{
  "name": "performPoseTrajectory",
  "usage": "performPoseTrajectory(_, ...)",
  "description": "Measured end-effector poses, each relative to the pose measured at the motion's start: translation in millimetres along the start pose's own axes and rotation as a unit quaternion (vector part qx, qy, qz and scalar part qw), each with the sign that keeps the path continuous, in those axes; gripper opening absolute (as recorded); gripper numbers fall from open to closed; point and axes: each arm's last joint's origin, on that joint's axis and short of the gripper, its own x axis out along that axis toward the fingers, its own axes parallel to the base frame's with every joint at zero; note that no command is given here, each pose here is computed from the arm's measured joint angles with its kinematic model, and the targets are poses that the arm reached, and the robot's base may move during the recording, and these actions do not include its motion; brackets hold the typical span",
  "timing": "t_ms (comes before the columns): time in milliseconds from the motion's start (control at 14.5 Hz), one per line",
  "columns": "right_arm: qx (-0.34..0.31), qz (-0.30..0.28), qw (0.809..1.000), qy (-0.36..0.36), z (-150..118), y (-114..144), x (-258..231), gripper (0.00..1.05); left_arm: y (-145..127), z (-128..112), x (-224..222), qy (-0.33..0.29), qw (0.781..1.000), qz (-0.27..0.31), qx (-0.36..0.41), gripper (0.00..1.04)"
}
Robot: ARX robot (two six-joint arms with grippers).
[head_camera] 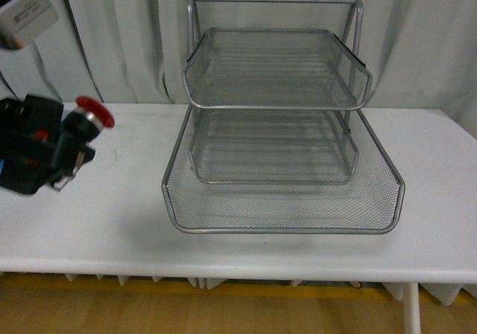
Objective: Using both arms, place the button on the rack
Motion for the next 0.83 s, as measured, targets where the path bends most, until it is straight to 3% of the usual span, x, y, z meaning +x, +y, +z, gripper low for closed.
performPoseTrajectory(138,0.0,0.0,1.0,0.0,0.1,0.0,0.0,0.98,-37.3,37.1,10.3,-0.028,0.998,-0.04,0.038,0.37)
performPoseTrajectory(482,0.0,0.0,1.0,0.0,0.0,0.0,0.0,0.98,-125.1,66.2,63.7,0.008,0.987,-0.125,0.099,0.37)
performPoseTrajectory(826,0.0,0.0,1.0,0.0,0.0,0.0,0.0,0.98,-153.3,77.9,114.3,0.062,0.977,-0.106,0.176,0.37)
